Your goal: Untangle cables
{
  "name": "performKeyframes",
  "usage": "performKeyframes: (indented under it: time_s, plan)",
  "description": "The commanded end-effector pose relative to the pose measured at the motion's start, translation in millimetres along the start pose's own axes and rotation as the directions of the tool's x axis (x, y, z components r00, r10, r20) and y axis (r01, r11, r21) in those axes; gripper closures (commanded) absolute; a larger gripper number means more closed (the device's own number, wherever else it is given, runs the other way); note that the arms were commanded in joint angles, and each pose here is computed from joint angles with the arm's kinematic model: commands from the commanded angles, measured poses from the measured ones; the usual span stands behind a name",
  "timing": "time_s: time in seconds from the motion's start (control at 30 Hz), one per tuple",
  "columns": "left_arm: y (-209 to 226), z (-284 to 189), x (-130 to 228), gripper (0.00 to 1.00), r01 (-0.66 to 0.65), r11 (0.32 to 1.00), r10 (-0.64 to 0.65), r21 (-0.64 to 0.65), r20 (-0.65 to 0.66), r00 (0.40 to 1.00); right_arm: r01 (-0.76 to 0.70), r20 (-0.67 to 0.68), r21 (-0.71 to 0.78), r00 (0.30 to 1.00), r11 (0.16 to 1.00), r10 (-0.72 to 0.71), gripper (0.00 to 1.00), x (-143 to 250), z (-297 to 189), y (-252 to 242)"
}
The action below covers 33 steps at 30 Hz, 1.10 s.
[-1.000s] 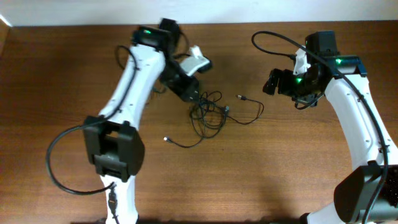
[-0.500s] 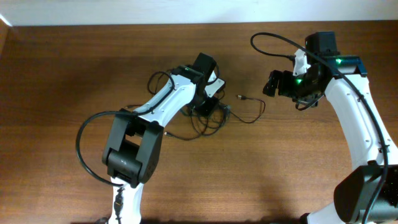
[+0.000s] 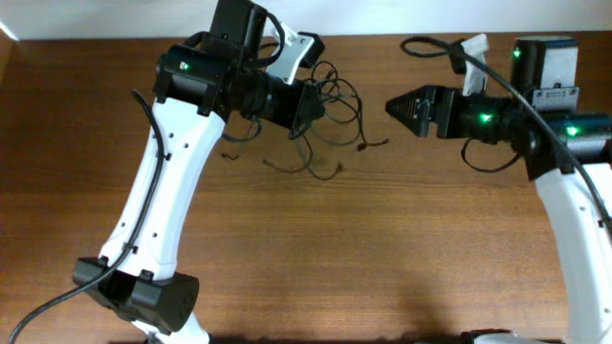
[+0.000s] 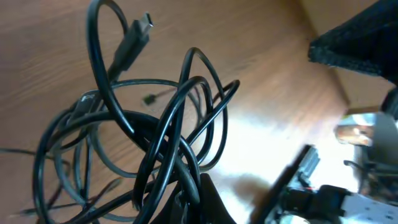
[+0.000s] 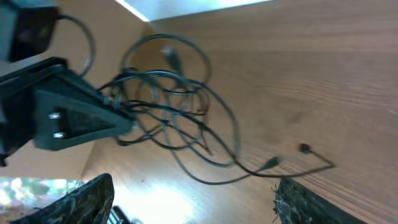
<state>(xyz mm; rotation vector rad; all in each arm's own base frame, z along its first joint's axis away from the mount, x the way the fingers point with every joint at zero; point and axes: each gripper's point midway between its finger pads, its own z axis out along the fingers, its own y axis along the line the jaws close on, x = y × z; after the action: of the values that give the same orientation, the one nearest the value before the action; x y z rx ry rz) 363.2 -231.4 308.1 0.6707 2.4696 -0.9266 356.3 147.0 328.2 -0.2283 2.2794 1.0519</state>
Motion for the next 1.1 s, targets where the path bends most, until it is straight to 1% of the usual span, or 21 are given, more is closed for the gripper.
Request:
performKeyframes:
  time_s: [0.0, 0.03, 0.1, 0.17, 0.2, 0.33, 0.4, 0.47, 0.5, 0.53, 0.6, 0.63, 0.67, 0.73, 0.77, 0.83, 0.87, 0.9, 0.97, 1.03, 1.07]
  plan:
    - [-16.9, -1.5, -1.2, 1.00, 0.002, 0.995, -0.003, 0.096, 0.007, 1.000, 0.006, 0.001, 0.005, 1.000, 1.000, -0.006, 0.16, -1.0, 15.9, 17.5]
    - [-17.3, -1.3, -0.5, 1.00, 0.003, 0.995, -0.004, 0.097, 0.004, 1.000, 0.019, 0.017, 0.009, 1.000, 1.000, -0.019, 0.16, -3.8, 23.3, 26.2]
    - [-26.5, -2.1, -0.6, 1.00, 0.000, 0.989, -0.001, 0.149, 0.005, 1.000, 0.028, 0.073, 0.154, 0.996, 0.988, -0.040, 0.16, -9.0, 40.1, 25.0]
    - [-32.1, -3.0, 1.0, 1.00, 0.003, 0.984, -0.003, 0.180, -0.001, 1.000, 0.033, 0.088, 0.247, 0.995, 0.968, -0.056, 0.16, -8.7, 55.2, 18.4]
    - [-34.2, -3.4, 0.9, 1.00, 0.003, 0.981, -0.003, 0.193, -0.001, 1.000, 0.000, 0.090, 0.283, 0.996, 0.959, -0.027, 0.16, -7.3, 62.1, 10.3]
    - [-37.7, -4.1, 4.6, 1.00, 0.002, 0.977, 0.001, 0.213, -0.013, 1.000, -0.087, 0.108, 0.298, 0.992, 0.950, 0.057, 0.18, -13.7, 93.6, -12.5]
    - [-42.9, -5.4, 4.2, 1.00, -0.006, 0.970, 0.009, 0.243, -0.009, 1.000, -0.150, 0.134, 0.345, 0.985, 0.927, 0.109, 0.28, -14.5, 102.7, -29.8]
    - [-47.2, -7.9, 1.9, 1.00, -0.025, 0.961, 0.025, 0.275, 0.006, 1.000, -0.171, 0.147, 0.368, 0.981, 0.914, 0.124, 0.47, -14.9, 102.5, -35.9]
    - [-44.4, -11.5, -1.2, 1.00, -0.024, 0.959, 0.019, 0.284, 0.020, 1.000, -0.182, 0.145, 0.375, 0.980, 0.909, 0.136, 0.54, -13.4, 101.0, -38.9]
    - [-42.8, -19.0, -6.4, 1.00, -0.022, 0.948, 0.008, 0.317, 0.046, 0.999, -0.219, 0.142, 0.394, 0.974, 0.893, 0.176, 0.73, -9.2, 96.6, -47.6]
    - [-27.9, -52.5, -25.1, 1.00, -0.029, 0.912, -0.036, 0.409, 0.150, 0.988, -0.276, 0.123, 0.462, 0.961, 0.843, 0.248, 0.96, 2.2, 79.2, -76.4]
    - [-16.5, -63.8, -29.9, 1.00, -0.026, 0.911, -0.055, 0.412, 0.183, 0.982, -0.296, 0.114, 0.487, 0.954, 0.821, 0.276, 0.96, 7.7, 72.4, -86.1]
    - [-3.3, -70.7, -32.6, 1.00, -0.016, 0.921, -0.069, 0.388, 0.205, 0.976, -0.311, 0.105, 0.512, 0.948, 0.801, 0.301, 0.96, 13.1, 65.3, -95.5]
    - [57.1, -80.4, -32.0, 1.00, 0.073, 0.983, -0.113, 0.171, 0.238, 0.965, -0.269, 0.030, 0.562, 0.952, 0.782, 0.306, 0.96, 29.1, 50.3, -111.7]
    - [79.8, -82.3, -29.1, 1.00, 0.110, 0.992, -0.123, 0.066, 0.241, 0.963, -0.228, -0.022, 0.550, 0.958, 0.804, 0.287, 0.96, 34.9, 49.8, -110.0]
    - [128.6, -86.4, -19.5, 1.00, 0.184, 0.961, -0.135, -0.206, 0.230, 0.964, -0.147, -0.136, 0.526, 0.958, 0.838, 0.253, 0.96, 51.7, 49.0, -104.1]
    - [151.0, -91.4, -12.2, 1.00, 0.249, 0.913, -0.178, -0.325, 0.232, 0.956, -0.118, -0.180, 0.533, 0.952, 0.838, 0.248, 0.96, 60.6, 45.9, -104.5]
    - [163.5, -96.1, -7.0, 1.00, 0.273, 0.877, -0.193, -0.396, 0.232, 0.954, -0.102, -0.213, 0.542, 0.943, 0.834, 0.254, 0.96, 68.8, 42.4, -105.2]
    - [175.1, -101.8, -1.5, 1.00, 0.288, 0.837, -0.200, -0.466, 0.228, 0.953, -0.094, -0.252, 0.569, 0.926, 0.817, 0.282, 0.96, 81.7, 35.6, -107.5]
    - [176.8, -102.6, -0.3, 1.00, 0.290, 0.830, -0.202, -0.476, 0.227, 0.953, -0.084, -0.259, 0.603, 0.920, 0.793, 0.294, 0.96, 86.2, 29.8, -112.6]
    - [183.1, -105.9, 3.1, 1.00, 0.297, 0.806, -0.208, -0.512, 0.225, 0.952, -0.087, -0.265, 0.614, 0.913, 0.785, 0.309, 0.96, 89.6, 26.5, -114.5]
